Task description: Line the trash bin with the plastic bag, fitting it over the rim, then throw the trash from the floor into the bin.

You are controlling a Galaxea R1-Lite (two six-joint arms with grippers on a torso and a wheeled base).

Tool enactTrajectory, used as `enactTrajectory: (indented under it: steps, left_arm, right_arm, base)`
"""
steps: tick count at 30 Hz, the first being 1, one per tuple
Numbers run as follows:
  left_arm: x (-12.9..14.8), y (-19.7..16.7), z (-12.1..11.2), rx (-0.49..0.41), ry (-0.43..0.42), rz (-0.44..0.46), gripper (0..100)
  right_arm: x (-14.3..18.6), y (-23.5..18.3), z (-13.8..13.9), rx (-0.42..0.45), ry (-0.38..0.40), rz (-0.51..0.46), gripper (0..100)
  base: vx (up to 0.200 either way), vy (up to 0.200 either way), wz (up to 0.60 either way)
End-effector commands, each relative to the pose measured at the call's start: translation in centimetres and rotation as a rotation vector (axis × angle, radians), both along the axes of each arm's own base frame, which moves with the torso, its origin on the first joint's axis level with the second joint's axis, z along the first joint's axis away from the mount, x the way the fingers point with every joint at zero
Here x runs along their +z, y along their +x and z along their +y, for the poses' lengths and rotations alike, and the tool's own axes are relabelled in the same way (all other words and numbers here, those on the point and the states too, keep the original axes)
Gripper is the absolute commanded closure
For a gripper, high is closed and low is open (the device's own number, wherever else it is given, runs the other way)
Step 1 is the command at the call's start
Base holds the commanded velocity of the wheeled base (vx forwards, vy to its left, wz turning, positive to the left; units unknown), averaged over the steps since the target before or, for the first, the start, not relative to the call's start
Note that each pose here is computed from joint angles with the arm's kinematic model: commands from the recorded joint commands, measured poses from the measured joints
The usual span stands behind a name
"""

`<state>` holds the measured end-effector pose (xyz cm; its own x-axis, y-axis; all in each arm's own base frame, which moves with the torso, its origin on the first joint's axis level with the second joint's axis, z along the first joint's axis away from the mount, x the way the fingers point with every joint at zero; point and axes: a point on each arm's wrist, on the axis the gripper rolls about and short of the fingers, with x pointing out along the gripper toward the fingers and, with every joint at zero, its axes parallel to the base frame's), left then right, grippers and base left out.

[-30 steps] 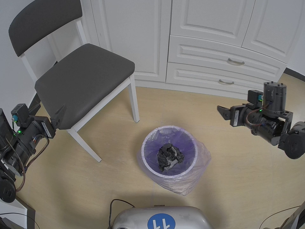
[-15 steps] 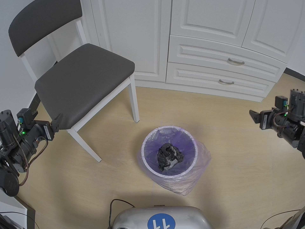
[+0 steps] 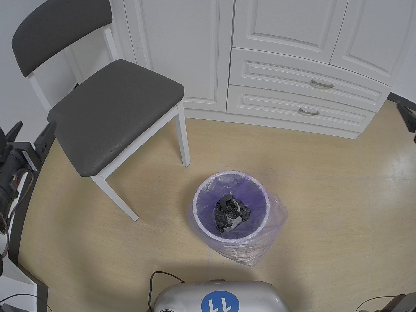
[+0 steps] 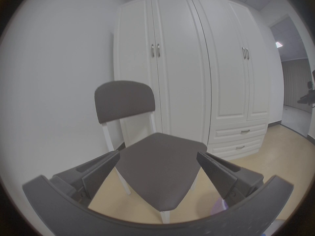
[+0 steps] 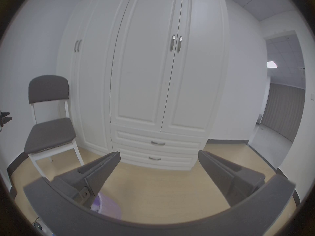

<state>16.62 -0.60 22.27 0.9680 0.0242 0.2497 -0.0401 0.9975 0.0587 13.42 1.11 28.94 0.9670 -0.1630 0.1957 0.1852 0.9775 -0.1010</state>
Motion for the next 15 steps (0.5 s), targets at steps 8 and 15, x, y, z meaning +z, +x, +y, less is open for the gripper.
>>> enactTrajectory:
  steps: [8, 15]
  left_arm:
    - [7.7, -12.2, 0.5, -0.013, -0.016, -0.215, 0]
    - [5.5, -16.9, 0.8, -0.035, -0.066, -0.230, 0]
  right_arm:
    - [2.5, -14.8, -1.9, -0.021, 0.000, -0.250, 0]
    - [-1.0, -18.7, -1.7, -0.084, -0.007, -0.283, 0]
  base:
    - [0.000, 0.000, 0.00]
    - [0.000, 0.000, 0.00]
